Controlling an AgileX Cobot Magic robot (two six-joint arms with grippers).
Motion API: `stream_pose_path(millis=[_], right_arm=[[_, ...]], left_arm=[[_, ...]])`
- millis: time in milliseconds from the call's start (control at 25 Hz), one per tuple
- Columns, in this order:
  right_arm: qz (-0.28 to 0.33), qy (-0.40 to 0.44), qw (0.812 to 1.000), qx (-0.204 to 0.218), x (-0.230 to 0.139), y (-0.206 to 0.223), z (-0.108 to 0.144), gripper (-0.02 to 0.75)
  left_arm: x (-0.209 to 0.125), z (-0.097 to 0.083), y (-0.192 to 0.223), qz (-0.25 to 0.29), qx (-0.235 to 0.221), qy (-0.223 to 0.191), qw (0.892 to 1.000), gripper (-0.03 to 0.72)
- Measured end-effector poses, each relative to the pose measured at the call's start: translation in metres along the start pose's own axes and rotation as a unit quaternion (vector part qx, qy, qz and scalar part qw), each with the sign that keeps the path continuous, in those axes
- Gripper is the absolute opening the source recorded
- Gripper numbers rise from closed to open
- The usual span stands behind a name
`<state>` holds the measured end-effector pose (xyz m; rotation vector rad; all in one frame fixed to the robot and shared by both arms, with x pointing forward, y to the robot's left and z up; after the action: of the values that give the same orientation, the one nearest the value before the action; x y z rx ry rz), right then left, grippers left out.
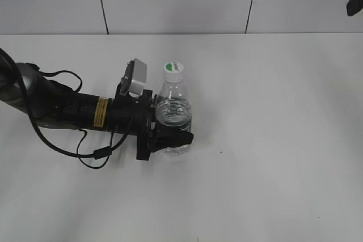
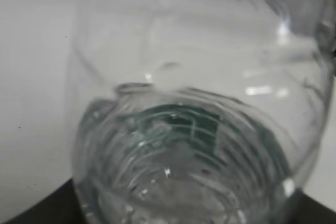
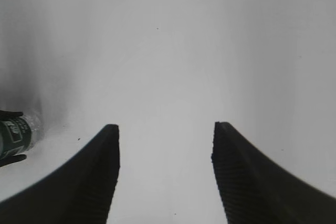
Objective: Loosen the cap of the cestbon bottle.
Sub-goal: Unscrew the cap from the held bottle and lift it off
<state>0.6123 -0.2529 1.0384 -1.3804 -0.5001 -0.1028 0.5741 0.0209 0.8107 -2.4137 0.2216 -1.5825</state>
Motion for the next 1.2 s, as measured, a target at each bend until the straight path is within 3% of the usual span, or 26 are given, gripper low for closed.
stream_pose_path(millis=[160, 480, 920, 1200], right_arm=[[0.0, -0.01, 1.0, 0.016, 0.002, 0.002, 0.019, 0.433], [0.021, -0.065, 0.996, 0.062, 0.003, 0.018, 0.096, 0.433], [0.088, -0.098, 0.984, 0.117, -0.018, 0.058, 0.178, 0.433], [0.123, -0.091, 0.978, 0.142, -0.03, 0.076, 0.209, 0.412]], left_arm=[[0.0, -0.001, 0.0, -0.001, -0.001, 0.0, 1.0, 0.407], [-0.001, -0.009, 0.009, 0.006, -0.014, 0.01, 1.0, 0.407], [-0.005, -0.026, 0.025, 0.02, -0.037, 0.027, 0.999, 0.407], [-0.005, -0.026, 0.026, 0.021, -0.036, 0.028, 0.999, 0.406]])
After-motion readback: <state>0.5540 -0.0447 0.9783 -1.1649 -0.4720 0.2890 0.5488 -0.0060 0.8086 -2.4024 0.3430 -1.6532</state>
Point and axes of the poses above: a point on each arm's last joint axis where the gripper is mounted, y pointing out along that axis toward the gripper, z along the wrist's bending axis when the last joint is at zero, x = y × z, the point moved 9 cm from there along y, pointing out along that axis toward the gripper, and after that the axes turned 15 degrees about -y, right-handed, at the moved point
